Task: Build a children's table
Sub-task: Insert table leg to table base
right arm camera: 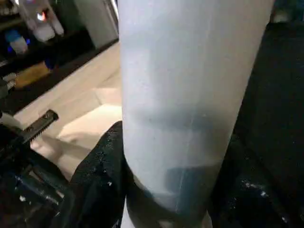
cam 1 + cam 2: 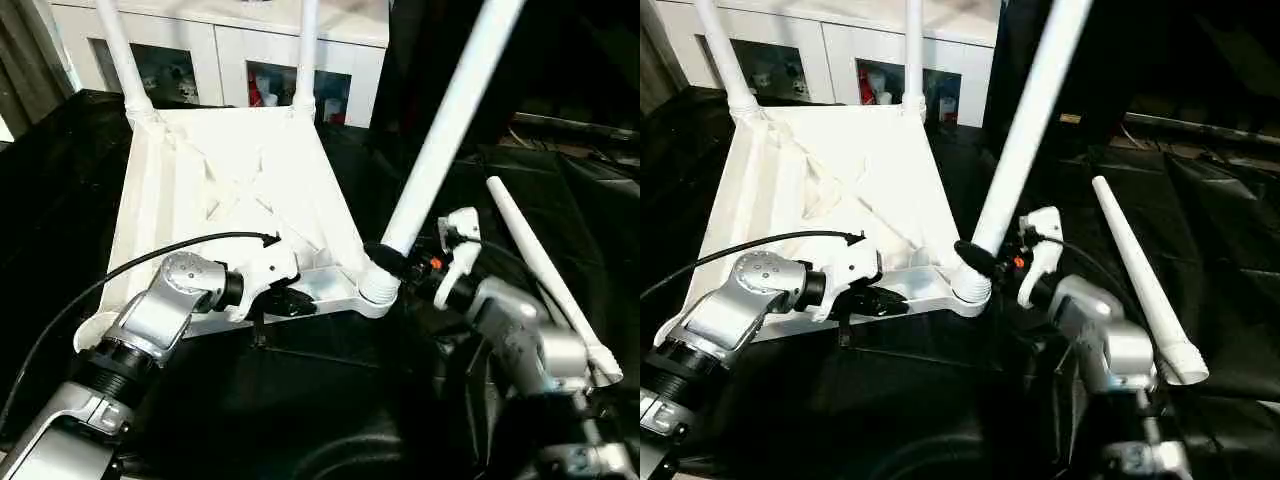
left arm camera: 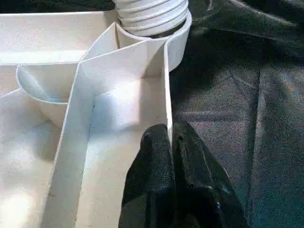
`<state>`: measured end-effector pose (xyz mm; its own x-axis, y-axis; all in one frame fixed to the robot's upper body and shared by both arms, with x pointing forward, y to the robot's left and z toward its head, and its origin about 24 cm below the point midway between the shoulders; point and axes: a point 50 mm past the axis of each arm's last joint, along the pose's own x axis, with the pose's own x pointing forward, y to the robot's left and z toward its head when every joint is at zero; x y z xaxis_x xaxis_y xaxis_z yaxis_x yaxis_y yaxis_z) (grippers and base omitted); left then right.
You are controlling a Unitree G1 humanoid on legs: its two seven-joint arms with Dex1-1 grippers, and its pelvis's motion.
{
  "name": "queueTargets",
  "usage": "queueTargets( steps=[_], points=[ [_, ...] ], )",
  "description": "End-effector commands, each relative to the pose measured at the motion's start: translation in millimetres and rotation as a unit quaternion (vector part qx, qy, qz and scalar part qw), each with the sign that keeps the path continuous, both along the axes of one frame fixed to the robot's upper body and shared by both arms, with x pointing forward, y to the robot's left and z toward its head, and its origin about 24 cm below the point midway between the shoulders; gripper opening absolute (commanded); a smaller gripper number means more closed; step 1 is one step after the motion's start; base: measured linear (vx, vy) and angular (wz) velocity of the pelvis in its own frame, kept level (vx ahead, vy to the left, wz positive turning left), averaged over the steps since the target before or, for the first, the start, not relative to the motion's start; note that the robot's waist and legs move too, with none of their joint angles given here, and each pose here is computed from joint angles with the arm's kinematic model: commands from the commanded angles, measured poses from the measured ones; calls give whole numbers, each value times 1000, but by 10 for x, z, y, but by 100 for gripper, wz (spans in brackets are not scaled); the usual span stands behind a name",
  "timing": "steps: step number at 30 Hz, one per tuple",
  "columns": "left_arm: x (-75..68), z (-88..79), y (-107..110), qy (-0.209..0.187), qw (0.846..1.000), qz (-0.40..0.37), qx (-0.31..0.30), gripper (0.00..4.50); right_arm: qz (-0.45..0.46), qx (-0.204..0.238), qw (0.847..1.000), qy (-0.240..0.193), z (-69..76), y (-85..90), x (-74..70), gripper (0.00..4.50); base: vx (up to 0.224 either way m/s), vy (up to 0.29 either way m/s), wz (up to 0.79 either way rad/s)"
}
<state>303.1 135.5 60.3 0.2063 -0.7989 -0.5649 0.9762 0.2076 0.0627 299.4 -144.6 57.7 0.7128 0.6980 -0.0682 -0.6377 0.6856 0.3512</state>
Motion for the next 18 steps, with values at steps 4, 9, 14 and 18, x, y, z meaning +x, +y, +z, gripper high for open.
queueTargets(
  steps=[4,9,14,18],
  points=[
    [68,78,69,-21,1000,9,6,0,-24,-28,999,33,-373,-72,-173,188,0,0,0],
    [88,87,64,-27,1000,13,6,0,-30,-49,998,4,-466,-45,-252,188,0,0,0],
    [90,80,56,-28,1000,13,6,0,-24,-54,998,-14,-532,-14,-318,188,0,0,0],
    [93,79,55,-29,999,12,8,0,-13,-66,998,-14,-558,-10,-324,188,0,0,0]
  ],
)
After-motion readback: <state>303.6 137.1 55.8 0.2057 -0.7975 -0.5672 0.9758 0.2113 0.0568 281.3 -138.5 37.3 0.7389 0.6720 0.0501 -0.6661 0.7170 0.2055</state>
